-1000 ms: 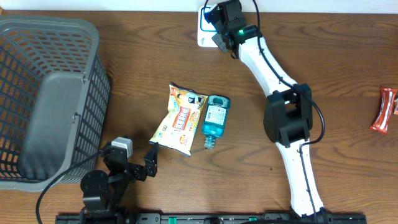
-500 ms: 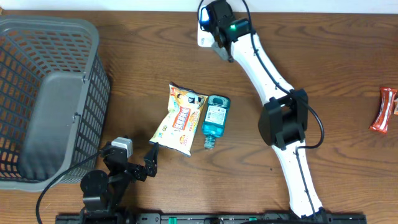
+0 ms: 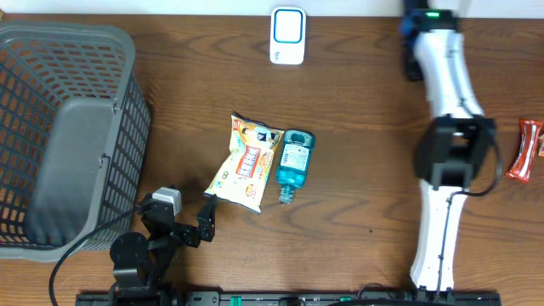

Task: Scan the item barcode
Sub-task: 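Carry the wipes pack to the right edge and release it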

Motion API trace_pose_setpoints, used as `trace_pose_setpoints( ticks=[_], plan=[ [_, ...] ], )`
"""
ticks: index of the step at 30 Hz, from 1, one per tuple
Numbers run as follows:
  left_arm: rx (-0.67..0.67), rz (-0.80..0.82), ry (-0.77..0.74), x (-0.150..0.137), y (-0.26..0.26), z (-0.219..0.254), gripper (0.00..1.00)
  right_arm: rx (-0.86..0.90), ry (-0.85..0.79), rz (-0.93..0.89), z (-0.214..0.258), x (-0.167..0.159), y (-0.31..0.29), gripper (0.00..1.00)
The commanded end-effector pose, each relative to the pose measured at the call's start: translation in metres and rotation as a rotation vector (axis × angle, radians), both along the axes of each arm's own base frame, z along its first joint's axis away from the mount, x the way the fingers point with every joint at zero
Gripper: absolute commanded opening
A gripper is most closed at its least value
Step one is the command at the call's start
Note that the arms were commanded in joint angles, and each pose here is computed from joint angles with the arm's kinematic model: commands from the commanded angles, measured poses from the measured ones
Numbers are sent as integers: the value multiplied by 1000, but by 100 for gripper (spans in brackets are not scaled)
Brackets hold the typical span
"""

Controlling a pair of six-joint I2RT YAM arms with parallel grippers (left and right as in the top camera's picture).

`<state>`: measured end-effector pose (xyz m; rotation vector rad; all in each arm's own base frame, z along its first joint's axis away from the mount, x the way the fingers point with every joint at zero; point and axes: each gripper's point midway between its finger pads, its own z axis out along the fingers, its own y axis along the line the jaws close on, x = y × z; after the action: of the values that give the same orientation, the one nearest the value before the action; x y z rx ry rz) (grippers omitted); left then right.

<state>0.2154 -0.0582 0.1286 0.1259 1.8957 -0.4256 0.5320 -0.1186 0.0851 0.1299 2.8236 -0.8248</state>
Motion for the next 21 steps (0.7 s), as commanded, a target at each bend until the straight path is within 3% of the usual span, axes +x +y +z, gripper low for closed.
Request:
trace_pose_setpoints(
  ticks=[1,8,10,13,14,16,17,21],
  plan=[
    [14,-1,24,-1,1,-10,98,-27,-59,-178,3,-16,-71,1],
    [14,-2,24,-1,1,-10,98,12,-89,-349,-21,-49,-158,2],
    [14,-2,24,-1,1,-10,98,89,-102,-373,-33,-56,-167,11],
    [14,-2,24,-1,1,-10,98,187,-130,-395,-42,-61,-177,34],
    [14,-2,24,-1,1,-10,98,197,-138,-404,-42,-62,-181,59],
    [14,-1,24,-1,1,-10,98,198,-153,-432,-38,-66,-189,92],
    [14,-2,24,-1,1,-10,98,207,-170,-458,-34,-68,-190,99],
    [14,-2,24,-1,1,-10,98,374,-298,-420,7,-49,-166,99]
  ],
)
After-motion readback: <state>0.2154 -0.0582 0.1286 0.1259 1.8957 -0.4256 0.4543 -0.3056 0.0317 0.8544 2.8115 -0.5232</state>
